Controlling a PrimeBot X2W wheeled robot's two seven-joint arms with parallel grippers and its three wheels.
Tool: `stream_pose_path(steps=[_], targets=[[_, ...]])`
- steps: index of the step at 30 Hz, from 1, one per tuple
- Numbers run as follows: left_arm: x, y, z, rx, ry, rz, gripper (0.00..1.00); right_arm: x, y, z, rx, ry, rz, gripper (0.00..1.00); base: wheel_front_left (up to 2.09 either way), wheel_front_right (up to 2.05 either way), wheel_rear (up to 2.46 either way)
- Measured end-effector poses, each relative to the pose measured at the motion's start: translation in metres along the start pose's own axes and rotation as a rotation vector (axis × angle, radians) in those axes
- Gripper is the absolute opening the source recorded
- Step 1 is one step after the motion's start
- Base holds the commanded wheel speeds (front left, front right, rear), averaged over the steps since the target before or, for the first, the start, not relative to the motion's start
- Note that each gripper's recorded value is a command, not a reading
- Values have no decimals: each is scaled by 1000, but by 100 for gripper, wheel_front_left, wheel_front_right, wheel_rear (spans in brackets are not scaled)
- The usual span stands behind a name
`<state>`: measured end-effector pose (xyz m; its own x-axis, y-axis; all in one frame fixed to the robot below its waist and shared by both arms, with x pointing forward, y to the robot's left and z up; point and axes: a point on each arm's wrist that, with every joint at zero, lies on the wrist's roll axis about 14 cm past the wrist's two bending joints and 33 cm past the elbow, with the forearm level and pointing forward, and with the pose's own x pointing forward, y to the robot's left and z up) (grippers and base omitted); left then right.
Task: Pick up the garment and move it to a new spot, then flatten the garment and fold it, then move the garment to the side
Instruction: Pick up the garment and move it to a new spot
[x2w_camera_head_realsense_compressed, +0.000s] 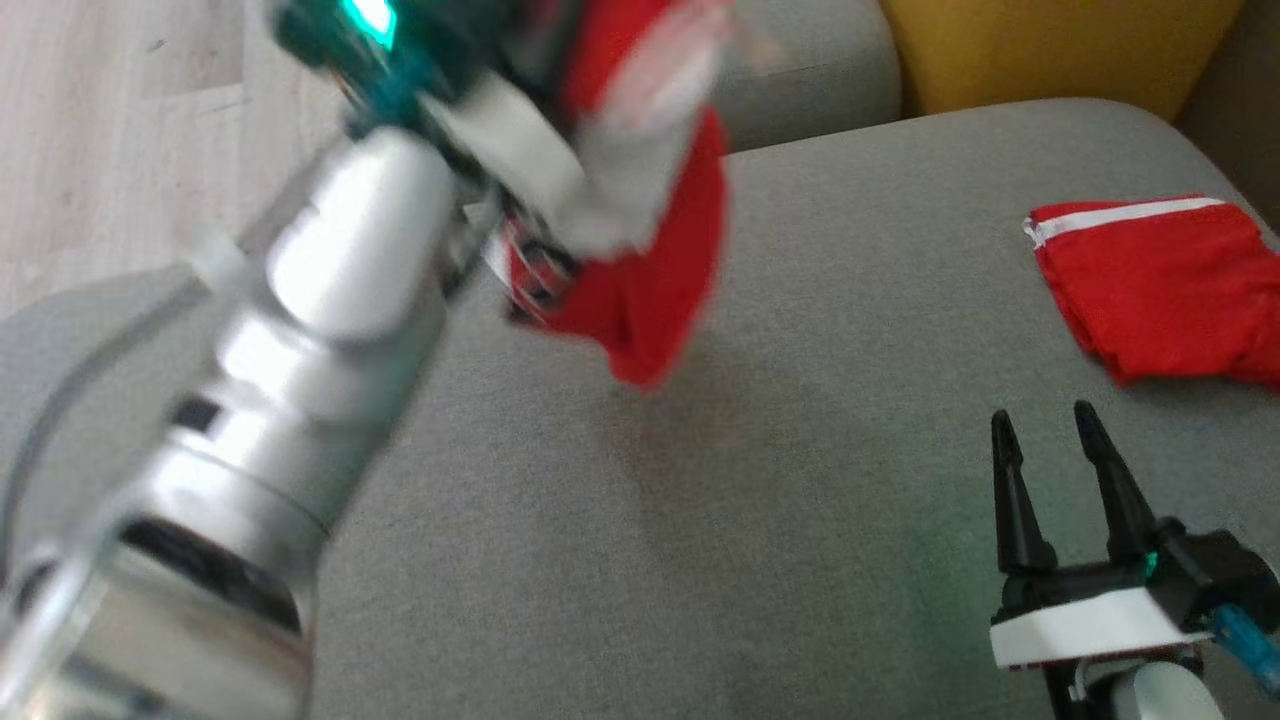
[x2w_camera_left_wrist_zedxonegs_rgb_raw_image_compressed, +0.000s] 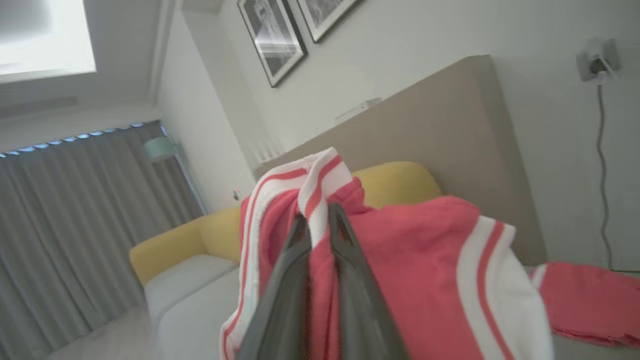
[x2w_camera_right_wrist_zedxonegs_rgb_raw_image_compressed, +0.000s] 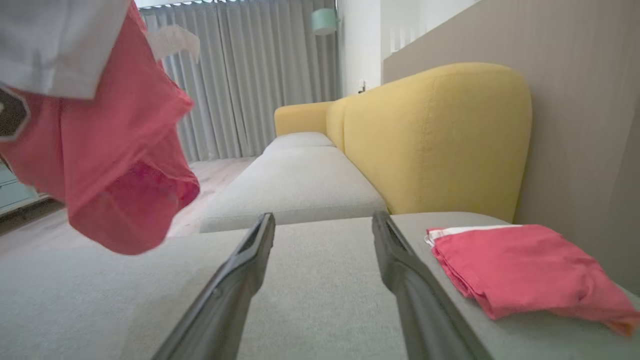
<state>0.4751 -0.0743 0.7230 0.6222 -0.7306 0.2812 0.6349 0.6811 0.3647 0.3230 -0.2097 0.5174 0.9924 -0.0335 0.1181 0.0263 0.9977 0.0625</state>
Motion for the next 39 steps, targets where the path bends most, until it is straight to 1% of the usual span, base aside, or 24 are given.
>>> stream_pose_path(steps=[3, 6, 9, 10, 11, 12, 13, 16, 19, 21, 24, 28, 29, 31, 35, 39], targets=[[-18, -43, -56, -67, 115, -83, 0, -2, -1, -7, 6, 23, -8, 100, 0, 0, 0], [-52, -87, -122, -112, 265, -169, 0, 3, 5, -14, 15, 45, 4, 100, 0, 0, 0], [-92, -131, -174, -139, 393, -252, 0, 13, 13, -21, 25, 63, 26, 100, 0, 0, 0], [-105, -142, -188, -175, 430, -250, 0, 17, 15, -23, 28, 70, 31, 100, 0, 0, 0], [-118, -152, -199, -201, 464, -244, 4, 20, 17, -26, 30, 77, 36, 100, 0, 0, 0], [-131, -161, -208, -218, 492, -242, 74, 22, 18, -29, 31, 87, 40, 100, 0, 0, 0], [-141, -168, -211, -239, 506, -227, 100, 23, 19, -32, 33, 96, 43, 100, 0, 0, 0], [-154, -174, -203, -273, 487, -135, 100, 23, 20, -37, 36, 110, 46, 100, 0, 0, 0], [-165, -165, -184, -263, 440, -20, 100, 14, 18, -39, 41, 119, 38, 100, 0, 0, 0], [-181, -152, -176, -239, 425, 69, 100, 6, 17, -46, 44, 140, 34, 100, 0, 0, 0], [-213, -122, -168, -237, 421, 263, 100, -4, 24, -55, 44, 172, 58, 100, 0, 0, 0], [-259, -72, -150, -228, 392, 566, 100, -3, 40, -49, 50, 154, 109, 100, 0, 0, 0], [-259, -72, -150, -228, 392, 566, 100, -3, 40, -49, 50, 154, 109, 100, 0, 0, 0], [-279, -58, -138, -209, 369, 662, 100, -4, 46, -44, 51, 135, 131, 100, 0, 0, 0], [-311, -52, -121, -174, 346, 766, 100, -18, 59, -44, 65, 140, 172, 100, 0, 0, 0], [-335, -51, -118, -152, 360, 825, 100, -32, 72, -49, 73, 159, 214, 100, 0, 0, 0]])
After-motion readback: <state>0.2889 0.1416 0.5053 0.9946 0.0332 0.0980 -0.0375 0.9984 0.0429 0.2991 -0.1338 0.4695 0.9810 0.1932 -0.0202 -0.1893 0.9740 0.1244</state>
